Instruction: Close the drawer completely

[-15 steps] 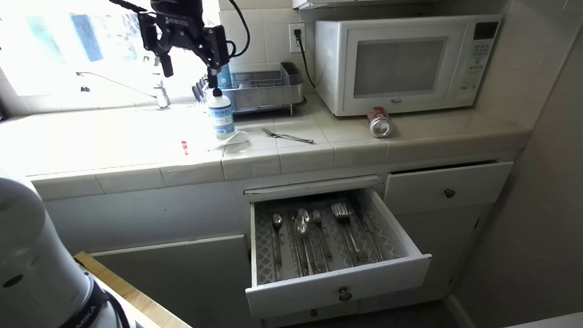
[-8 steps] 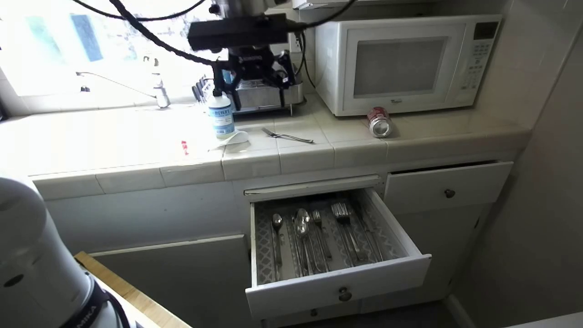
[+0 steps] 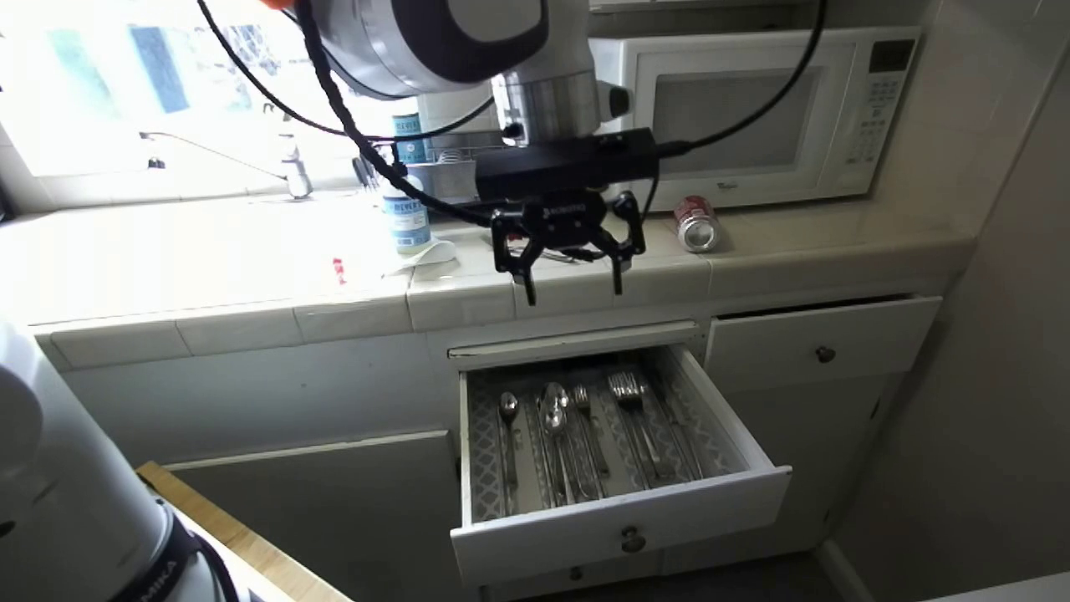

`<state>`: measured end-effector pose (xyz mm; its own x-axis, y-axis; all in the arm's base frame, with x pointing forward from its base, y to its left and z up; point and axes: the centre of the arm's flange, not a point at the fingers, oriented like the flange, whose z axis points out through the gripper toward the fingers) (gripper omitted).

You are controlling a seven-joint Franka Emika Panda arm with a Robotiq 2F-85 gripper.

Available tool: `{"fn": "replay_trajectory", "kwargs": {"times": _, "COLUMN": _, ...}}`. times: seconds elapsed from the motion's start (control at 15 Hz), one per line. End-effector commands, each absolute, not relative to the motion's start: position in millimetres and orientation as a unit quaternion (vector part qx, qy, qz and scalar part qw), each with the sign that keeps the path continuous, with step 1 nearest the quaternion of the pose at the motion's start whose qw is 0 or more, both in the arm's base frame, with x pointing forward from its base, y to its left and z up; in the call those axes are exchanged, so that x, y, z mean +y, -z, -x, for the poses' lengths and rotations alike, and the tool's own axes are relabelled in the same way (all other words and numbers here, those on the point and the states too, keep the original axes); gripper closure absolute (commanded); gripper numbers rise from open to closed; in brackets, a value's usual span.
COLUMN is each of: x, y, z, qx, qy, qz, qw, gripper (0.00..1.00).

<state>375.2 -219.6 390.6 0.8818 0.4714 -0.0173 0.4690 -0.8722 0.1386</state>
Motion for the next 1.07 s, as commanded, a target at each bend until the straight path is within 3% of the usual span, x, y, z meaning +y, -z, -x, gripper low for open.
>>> {"fn": "replay_trajectory", "kwargs": {"times": 0.0, "x": -268, "y": -353, "z": -385, "qx": 0.217, "qy": 0.02, "qz": -0.974, "qw": 0.068, "gripper": 0.0}}
{"fn": "replay_trajectory", "kwargs": {"times": 0.53, "x": -368, "y": -253, "z": -358, "qx": 0.186, "qy": 0.05, "qz": -0.978, "qw": 0.076, "gripper": 0.0}}
{"fn": "replay_trajectory", "kwargs": {"times": 0.6, "x": -333, "y": -283, "z": -350, "qx": 0.187, "qy": 0.043, "qz": -0.979, "qw": 0.074, "gripper": 0.0}}
{"fn": "replay_trajectory", "kwargs": {"times": 1.0, "x": -358, "y": -257, "z": -349, "qx": 0.185, "qy": 0.058, "qz": -0.978, "qw": 0.078, "gripper": 0.0}}
